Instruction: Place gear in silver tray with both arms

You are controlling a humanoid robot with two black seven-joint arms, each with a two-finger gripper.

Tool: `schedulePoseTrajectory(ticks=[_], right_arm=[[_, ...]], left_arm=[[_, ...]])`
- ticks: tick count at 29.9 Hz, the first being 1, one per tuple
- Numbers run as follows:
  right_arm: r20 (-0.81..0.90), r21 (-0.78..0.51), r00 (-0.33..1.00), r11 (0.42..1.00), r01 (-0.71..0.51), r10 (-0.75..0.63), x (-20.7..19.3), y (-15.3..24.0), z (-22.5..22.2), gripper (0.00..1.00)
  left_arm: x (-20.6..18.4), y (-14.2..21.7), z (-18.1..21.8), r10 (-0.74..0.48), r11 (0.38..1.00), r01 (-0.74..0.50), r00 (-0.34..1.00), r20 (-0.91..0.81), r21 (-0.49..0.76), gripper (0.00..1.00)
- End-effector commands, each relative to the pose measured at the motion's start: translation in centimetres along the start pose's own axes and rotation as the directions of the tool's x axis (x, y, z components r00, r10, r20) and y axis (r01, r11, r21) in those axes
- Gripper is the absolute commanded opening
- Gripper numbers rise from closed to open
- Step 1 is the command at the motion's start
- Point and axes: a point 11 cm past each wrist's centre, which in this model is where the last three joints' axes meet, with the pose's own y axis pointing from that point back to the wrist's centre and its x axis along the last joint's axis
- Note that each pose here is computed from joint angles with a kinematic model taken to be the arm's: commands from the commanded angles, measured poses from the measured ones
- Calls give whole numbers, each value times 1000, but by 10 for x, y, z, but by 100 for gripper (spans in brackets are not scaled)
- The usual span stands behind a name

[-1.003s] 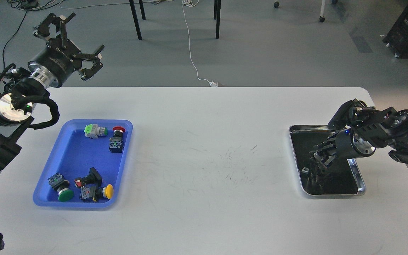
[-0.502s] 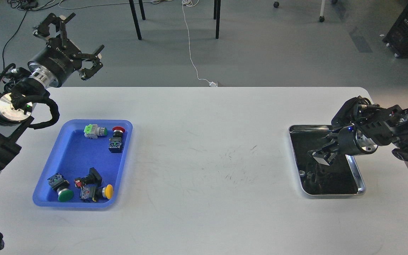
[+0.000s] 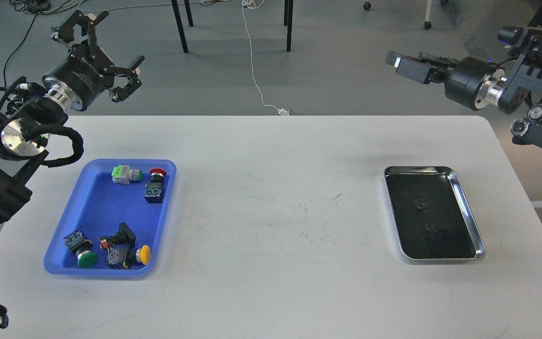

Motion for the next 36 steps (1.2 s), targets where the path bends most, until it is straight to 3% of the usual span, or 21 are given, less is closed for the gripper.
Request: schedulePoseTrajectory(ticks=[1,5,8,13,17,25,31,36], right_arm=[[129,33,983,990,-138,132,27,-7,-15,98],[352,-36,903,967,-252,248,38,-15,-12,98],[565,-123,768,951,-283,301,11,-27,1,99],[684,-193,633,926,-323,363,-7,-31,13,99],[846,-317,287,857,-406,449,-6,-19,35,99],[931,-365,-178,811,-457,319,-18,-3,55,98],[913,-381,-304,833,-402,271,-29,0,62,99],[916,-354,-335,833,-426,218,-26,2,62,99]], left_arm=[[-3,-4,0,-6,1000,6,1000,4,2,98],[-11,-12,-18,-17,1000,17,999,-32,13,98],[-5,-14,-23,10,1000,-9,999,-52,8,98],[-13,-20,-34,-3,1000,4,997,-80,14,98],[-21,-25,-39,-17,1000,17,994,-111,-9,98],[-30,-28,-54,-28,997,14,979,-203,-73,98],[-29,-28,-54,-27,996,8,972,-232,-83,98],[-27,-26,-54,-29,995,-3,955,-296,-105,98]])
